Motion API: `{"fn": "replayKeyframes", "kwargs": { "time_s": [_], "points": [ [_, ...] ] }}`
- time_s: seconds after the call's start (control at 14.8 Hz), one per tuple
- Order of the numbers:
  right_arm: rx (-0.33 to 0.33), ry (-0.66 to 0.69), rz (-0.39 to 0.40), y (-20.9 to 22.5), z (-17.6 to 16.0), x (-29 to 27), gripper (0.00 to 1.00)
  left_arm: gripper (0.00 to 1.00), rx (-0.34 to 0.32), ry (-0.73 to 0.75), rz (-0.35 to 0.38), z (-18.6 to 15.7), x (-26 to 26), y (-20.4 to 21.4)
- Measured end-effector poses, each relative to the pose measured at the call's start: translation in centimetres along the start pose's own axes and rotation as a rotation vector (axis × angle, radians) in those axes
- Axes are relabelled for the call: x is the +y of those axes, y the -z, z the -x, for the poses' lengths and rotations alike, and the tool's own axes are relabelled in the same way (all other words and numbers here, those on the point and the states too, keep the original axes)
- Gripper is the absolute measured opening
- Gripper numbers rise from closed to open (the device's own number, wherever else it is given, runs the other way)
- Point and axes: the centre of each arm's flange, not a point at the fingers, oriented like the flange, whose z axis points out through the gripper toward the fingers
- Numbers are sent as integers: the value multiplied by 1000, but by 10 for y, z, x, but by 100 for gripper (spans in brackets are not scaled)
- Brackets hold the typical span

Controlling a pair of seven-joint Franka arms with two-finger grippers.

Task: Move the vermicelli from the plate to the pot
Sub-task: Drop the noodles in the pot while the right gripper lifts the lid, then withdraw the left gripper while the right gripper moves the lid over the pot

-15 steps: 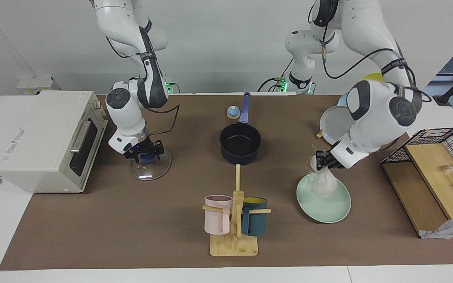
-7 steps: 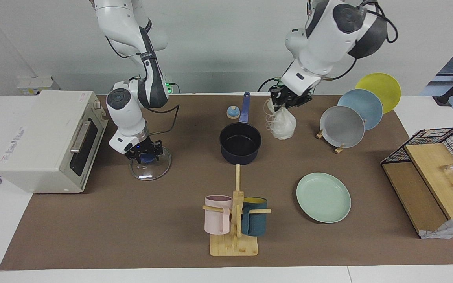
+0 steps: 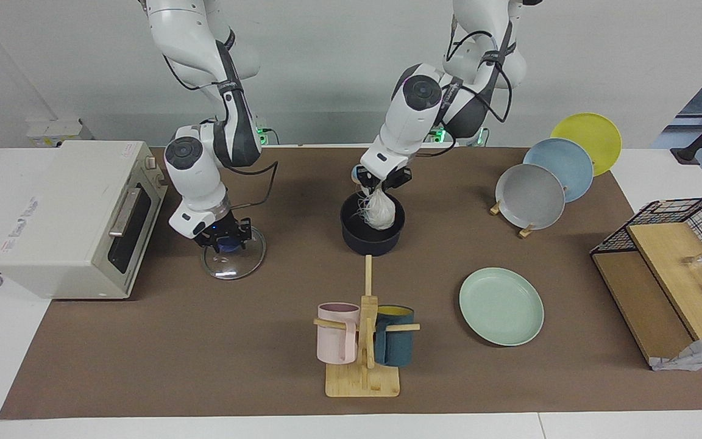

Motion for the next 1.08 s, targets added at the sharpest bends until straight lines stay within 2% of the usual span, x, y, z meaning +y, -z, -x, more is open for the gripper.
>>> {"fn": "replayKeyframes", "kwargs": {
  "time_s": [0.27,0.4,0.67,0.74,0.88,1.08],
  "points": [
    [-9,21,-10,32,-17,-14,66,24,11,21,12,-21,0,-44],
    [-10,27,-45,55,-27,-31,66,24,11,24,13,-27,0,-59],
    [-17,11,-74,97,-39,-70,66,24,25,-22,-18,-28,0,-65],
    [-20,0,-76,104,-41,-79,66,31,29,-30,-27,-28,0,-63],
    [-22,-15,-81,112,-43,-95,66,52,25,-29,-42,-31,-8,-40],
    [-20,-55,-88,115,-45,-120,66,85,19,-34,-50,-45,-59,53]
  ]
}}
